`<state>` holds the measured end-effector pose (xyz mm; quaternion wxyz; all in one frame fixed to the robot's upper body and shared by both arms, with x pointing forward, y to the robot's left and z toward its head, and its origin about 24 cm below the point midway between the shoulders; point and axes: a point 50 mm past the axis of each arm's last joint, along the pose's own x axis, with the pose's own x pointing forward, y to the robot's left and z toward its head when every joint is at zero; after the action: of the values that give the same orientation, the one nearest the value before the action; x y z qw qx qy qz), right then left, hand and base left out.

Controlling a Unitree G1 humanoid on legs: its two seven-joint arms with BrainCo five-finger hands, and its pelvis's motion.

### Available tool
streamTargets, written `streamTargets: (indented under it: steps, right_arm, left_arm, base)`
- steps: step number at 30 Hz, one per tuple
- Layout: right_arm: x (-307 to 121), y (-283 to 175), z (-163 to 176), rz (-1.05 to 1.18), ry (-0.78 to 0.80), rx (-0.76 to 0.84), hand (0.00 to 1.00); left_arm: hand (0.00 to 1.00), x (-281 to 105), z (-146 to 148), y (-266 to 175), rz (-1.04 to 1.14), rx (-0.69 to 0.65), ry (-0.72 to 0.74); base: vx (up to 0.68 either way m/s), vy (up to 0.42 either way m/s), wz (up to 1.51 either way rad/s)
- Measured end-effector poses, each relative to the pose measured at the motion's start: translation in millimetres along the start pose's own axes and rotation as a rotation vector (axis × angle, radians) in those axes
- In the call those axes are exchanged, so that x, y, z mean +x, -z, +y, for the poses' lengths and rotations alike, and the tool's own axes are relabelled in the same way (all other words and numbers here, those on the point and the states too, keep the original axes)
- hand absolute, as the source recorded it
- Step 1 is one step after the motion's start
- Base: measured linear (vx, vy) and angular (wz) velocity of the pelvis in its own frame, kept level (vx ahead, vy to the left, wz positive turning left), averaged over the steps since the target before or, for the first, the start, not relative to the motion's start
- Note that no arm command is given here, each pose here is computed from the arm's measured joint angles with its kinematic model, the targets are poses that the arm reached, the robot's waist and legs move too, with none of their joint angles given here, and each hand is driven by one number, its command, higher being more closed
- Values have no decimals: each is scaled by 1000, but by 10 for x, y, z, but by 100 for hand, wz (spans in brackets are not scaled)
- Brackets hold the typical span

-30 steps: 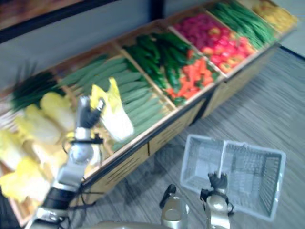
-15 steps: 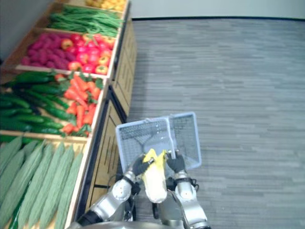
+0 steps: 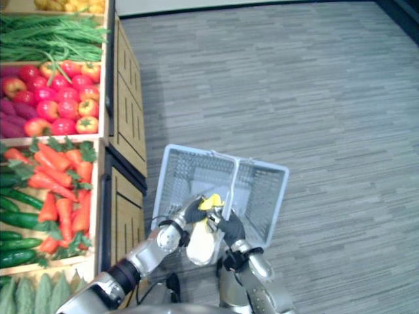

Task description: Pick vegetable in the basket

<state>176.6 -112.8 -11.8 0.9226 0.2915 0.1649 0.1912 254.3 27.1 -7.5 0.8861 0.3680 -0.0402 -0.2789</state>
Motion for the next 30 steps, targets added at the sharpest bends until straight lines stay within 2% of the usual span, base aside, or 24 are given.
streamTargets:
  steps: [2, 5, 8, 12, 14, 16, 17, 19, 25, 30]
  right_arm:
    - [-44, 10, -90, 22, 39, -20, 100]
    - [-47, -37, -160, 5, 79, -28, 100]
    - [-107, -7, -352, 42, 159, -49, 100]
    - [-201, -96, -580, 34, 269, -96, 100]
    - [-268, -127, -742, 18, 369, -115, 100]
    - [-420, -157, -1003, -21, 565, -110, 100]
    - [-447, -157, -1053, -28, 607, -103, 100]
    - [-519, -118, -1219, -19, 751, -101, 100]
    - [-887, 175, -1513, 102, 1082, -118, 100]
    - [-1231, 241, -1697, 119, 1306, -67, 100]
  left_arm:
    - [0, 76, 64, -107, -37, 19, -54]
    - [0, 107, 277, -107, -35, -34, -184]
    - [0, -41, 559, 88, 37, -218, -376]
    - [0, -209, 640, 166, 61, -297, -457]
    - [0, -271, 666, 122, 40, -314, -486]
    - [0, -339, 701, 70, 15, -325, -518]
    - [0, -367, 723, 77, 15, -326, -533]
    - [0, -610, 846, 256, 86, -314, -636]
    - [0, -1210, 986, 563, 246, -277, -807]
    - [0, -1330, 1081, 643, 278, -221, -850]
  base:
    - [298, -329, -18]
    - [205, -226, 29]
    - [193, -179, 67]
    - [160, -11, 102]
    - [188, 74, 142]
    - [258, 123, 186]
    - [212, 103, 157]
    - [325, 136, 128]
    - [361, 24, 138]
    - [236, -196, 162]
